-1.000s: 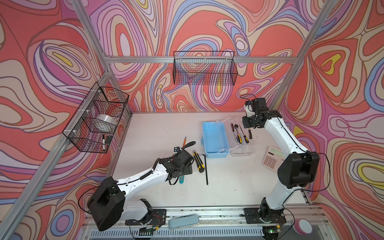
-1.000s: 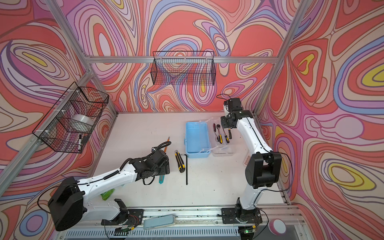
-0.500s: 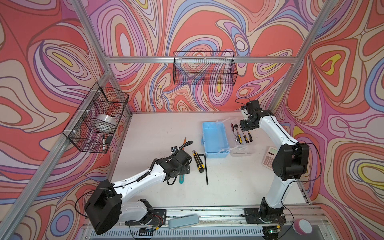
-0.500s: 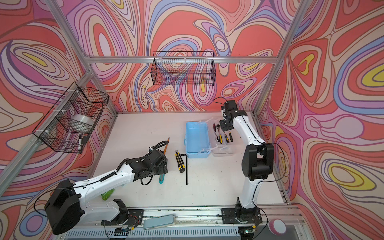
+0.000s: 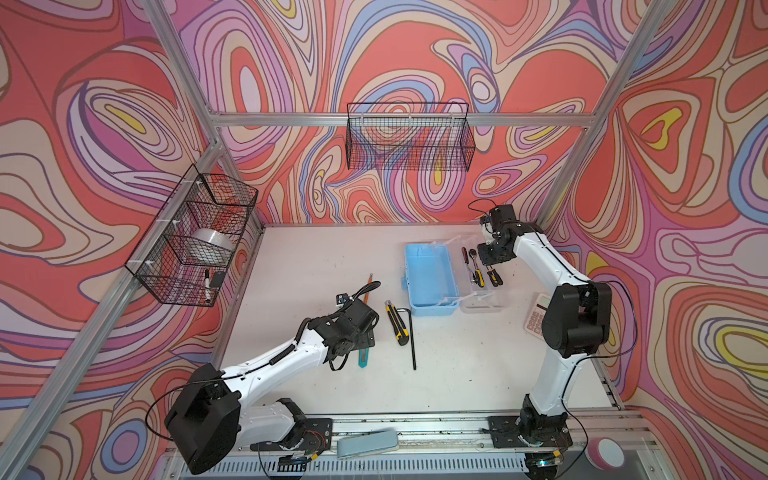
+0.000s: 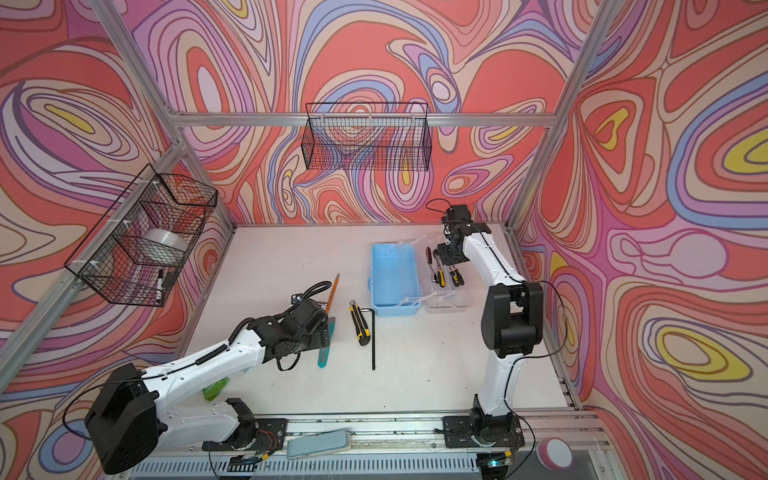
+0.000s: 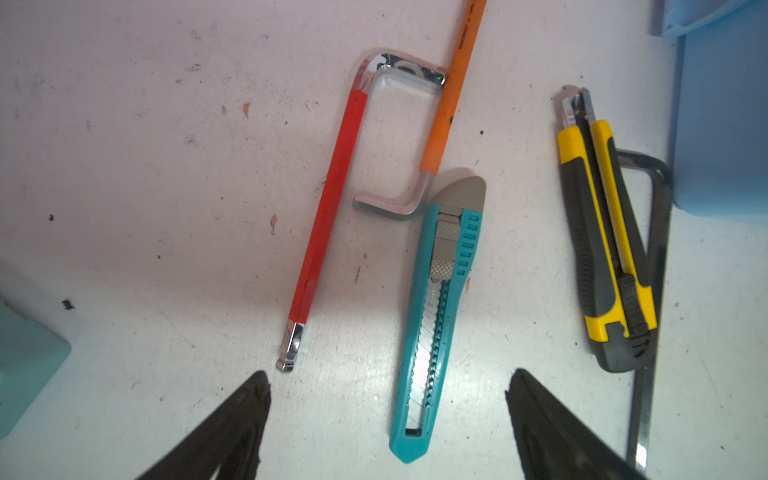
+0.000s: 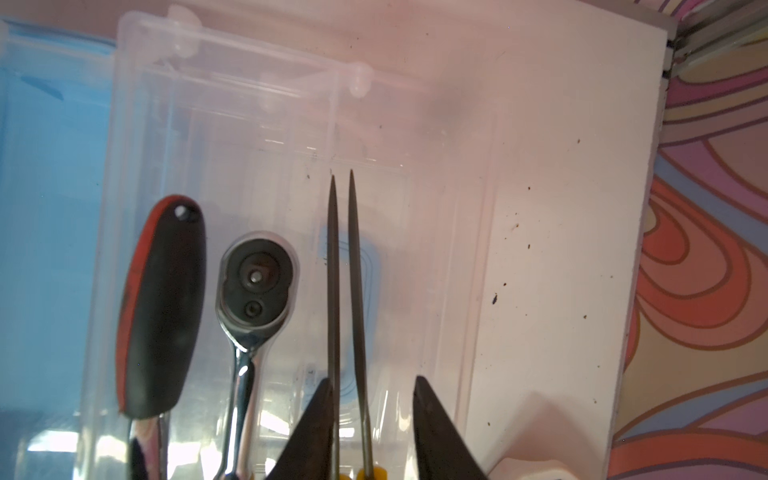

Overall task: Pack the tool kit
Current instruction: 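Release the file into the clear tray with the right gripper while the left draws back, then grasp the teal utility knife with the left gripper while the right gripper approaches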

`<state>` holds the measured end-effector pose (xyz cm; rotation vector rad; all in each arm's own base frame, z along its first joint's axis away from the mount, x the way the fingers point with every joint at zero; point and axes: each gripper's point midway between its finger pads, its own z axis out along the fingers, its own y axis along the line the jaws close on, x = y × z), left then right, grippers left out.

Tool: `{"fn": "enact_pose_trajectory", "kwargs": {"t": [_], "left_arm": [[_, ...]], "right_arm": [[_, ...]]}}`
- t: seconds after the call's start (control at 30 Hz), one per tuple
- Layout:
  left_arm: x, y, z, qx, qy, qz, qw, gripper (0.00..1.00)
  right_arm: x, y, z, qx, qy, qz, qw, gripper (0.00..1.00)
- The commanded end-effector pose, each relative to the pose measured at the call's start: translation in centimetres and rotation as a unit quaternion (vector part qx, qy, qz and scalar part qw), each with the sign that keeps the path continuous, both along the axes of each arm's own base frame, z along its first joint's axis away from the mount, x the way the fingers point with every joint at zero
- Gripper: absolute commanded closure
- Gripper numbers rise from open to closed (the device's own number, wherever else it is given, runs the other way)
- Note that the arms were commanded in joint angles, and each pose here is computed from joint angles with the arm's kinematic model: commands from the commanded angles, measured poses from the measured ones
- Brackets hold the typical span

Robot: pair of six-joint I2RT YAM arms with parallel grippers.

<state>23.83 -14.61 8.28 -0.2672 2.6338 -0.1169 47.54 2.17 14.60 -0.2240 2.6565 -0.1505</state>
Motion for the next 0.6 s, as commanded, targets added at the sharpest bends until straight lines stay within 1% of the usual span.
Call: {"fn": "enact_pose_trajectory", "kwargs": {"t": [0.0,0.13,0.33,0.57], "left_arm": [[-0.4,0.2,-1.0,0.004,0.015,0.001,1.000,0.13],[-0.3,-1.1,-2.3,-0.007,0.037,-0.017,0.999,0.18],[0.4,-1.7,-4.3,0.019,0.063,-0.024,0.998,0.21],[0.7,-2.8,-6.4,0.027,0.091,-0.039,0.995,0.36]], "right_arm": [[0.2,-0.1,1.0,0.015,-0.020,-0.013,1.000,0.58],[0.2,0.0,2.6,0.025,-0.043,-0.023,0.998,0.52],[-0.1,0.4,5.6,0.049,-0.080,-0.033,0.995,0.46],[-1.1,0.7,8.6,0.070,-0.118,-0.036,0.990,0.43]]}}
